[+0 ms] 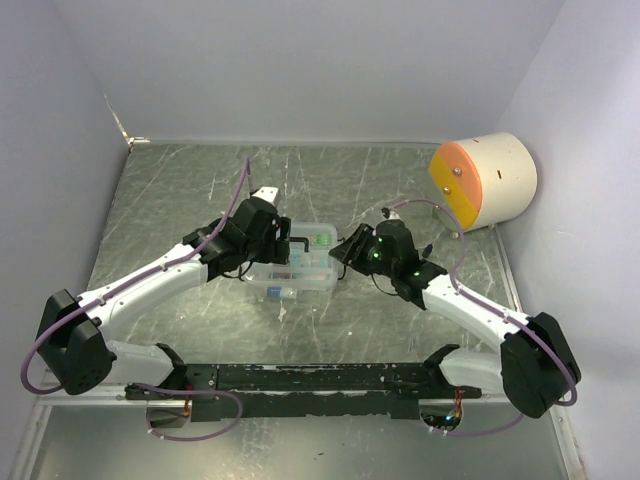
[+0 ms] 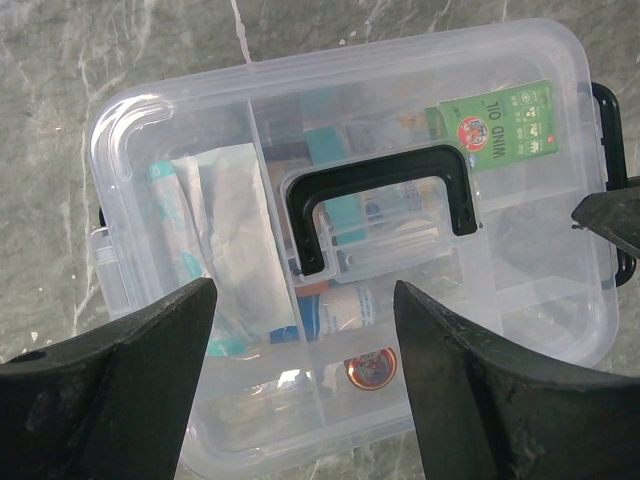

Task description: Organize the medicine kit

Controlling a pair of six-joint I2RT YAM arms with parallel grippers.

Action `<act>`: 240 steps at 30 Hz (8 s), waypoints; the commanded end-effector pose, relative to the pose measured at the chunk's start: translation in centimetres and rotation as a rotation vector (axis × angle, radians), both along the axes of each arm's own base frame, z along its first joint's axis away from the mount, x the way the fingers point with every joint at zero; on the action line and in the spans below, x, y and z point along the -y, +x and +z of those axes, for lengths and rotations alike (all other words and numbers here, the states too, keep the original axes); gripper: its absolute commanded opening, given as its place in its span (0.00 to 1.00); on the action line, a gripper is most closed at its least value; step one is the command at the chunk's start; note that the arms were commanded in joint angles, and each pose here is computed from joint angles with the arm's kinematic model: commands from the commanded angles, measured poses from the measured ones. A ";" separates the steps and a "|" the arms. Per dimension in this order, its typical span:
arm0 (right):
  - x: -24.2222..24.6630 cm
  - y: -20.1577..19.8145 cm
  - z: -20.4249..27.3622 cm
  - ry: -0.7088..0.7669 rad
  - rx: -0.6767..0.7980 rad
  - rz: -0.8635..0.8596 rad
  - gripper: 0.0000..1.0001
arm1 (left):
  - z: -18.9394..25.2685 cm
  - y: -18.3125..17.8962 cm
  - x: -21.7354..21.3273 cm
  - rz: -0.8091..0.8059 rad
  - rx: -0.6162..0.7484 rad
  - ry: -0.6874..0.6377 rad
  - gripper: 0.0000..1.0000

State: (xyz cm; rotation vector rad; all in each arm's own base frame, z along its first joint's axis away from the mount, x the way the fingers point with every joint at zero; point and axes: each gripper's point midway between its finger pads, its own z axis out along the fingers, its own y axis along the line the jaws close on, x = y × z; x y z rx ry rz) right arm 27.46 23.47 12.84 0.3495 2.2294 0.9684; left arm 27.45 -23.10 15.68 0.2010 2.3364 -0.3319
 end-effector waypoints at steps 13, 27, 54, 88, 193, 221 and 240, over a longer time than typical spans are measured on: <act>1.9 -0.4 -1.8 -0.246 -0.030 -0.089 0.41 | -1.3 -0.7 -0.3 0.017 -0.043 0.017 0.82; 1.8 -0.6 -1.6 -0.264 -0.027 -0.091 0.41 | -1.3 -0.6 -0.3 0.018 -0.042 0.022 0.81; 0.3 -0.9 0.2 -0.253 0.026 -0.054 0.22 | -1.1 -0.8 -0.1 0.021 -0.050 0.004 0.81; -8.6 2.2 6.3 -0.656 0.279 0.372 0.81 | 4.7 2.0 -8.7 0.306 0.034 -0.539 1.00; -11.2 -0.4 -5.9 -0.748 0.060 0.590 0.74 | 0.1 -1.1 -6.9 0.252 -0.249 -0.672 0.53; -11.2 -0.7 -6.8 -0.736 0.039 0.587 0.72 | -1.6 -0.9 -4.4 0.149 -0.280 -0.652 0.54; -10.9 -0.7 -7.2 -0.743 0.027 0.574 0.71 | -1.3 -0.6 -4.8 0.202 -0.243 -0.473 0.50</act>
